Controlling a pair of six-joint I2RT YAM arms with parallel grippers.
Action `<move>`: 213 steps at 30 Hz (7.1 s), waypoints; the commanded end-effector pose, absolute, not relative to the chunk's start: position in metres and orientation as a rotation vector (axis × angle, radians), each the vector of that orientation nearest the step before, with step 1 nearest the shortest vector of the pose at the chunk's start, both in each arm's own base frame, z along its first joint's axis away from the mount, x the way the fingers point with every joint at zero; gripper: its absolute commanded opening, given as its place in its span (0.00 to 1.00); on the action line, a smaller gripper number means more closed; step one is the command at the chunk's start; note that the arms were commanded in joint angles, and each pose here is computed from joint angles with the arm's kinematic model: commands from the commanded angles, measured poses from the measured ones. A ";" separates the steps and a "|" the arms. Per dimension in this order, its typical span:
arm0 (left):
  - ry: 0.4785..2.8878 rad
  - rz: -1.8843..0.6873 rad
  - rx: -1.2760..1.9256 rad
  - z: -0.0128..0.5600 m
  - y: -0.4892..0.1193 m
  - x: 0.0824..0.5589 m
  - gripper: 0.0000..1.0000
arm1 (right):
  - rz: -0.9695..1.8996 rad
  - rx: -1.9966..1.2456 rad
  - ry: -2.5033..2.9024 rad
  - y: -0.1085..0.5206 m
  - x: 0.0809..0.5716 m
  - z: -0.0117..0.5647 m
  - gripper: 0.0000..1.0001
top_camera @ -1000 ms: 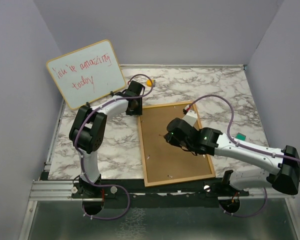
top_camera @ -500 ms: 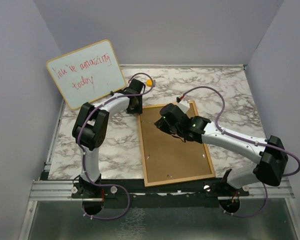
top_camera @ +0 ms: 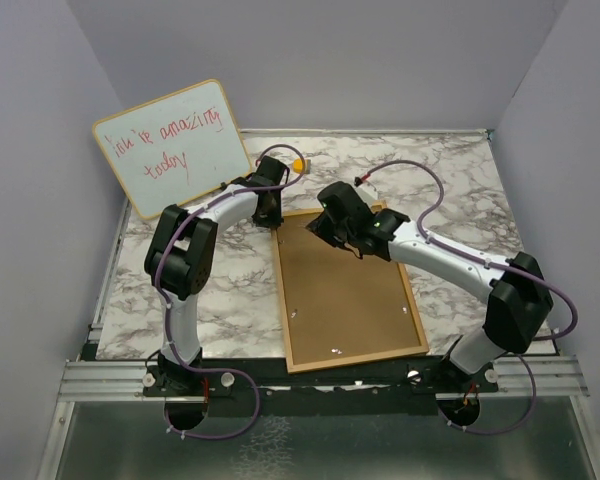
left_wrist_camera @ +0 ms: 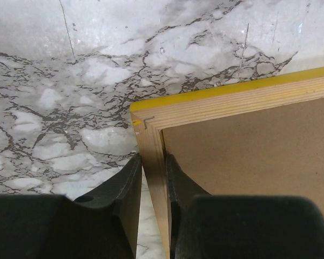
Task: Take the photo out of the frame
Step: Release the photo frame item from the photo frame.
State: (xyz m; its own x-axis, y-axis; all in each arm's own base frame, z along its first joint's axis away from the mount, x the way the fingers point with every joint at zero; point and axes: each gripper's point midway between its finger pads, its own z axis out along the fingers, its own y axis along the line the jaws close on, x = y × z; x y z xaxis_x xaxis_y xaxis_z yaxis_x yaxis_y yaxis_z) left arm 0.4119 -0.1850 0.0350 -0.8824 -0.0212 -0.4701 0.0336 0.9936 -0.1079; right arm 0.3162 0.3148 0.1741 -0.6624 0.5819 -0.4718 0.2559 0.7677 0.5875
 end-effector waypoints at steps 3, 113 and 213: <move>2.689 -0.134 0.010 0.028 -0.175 0.409 0.20 | 0.774 0.492 2.444 0.347 0.295 0.133 0.00; 2.720 -0.156 0.042 0.025 -0.176 0.407 0.02 | 0.602 0.210 2.578 0.363 0.324 0.096 0.01; 2.745 -0.201 0.097 0.026 -0.182 0.404 0.00 | 0.603 0.271 2.506 0.359 0.333 0.110 0.01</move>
State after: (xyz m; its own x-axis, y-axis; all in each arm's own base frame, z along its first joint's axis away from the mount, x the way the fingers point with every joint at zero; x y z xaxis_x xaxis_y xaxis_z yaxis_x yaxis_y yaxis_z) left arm 0.4111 -0.1845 0.0352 -0.9050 0.0004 -0.4253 0.0641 0.9887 -0.1354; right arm 0.3248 0.3593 0.1104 -0.8457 0.3165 -0.4297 0.0698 0.8638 0.4989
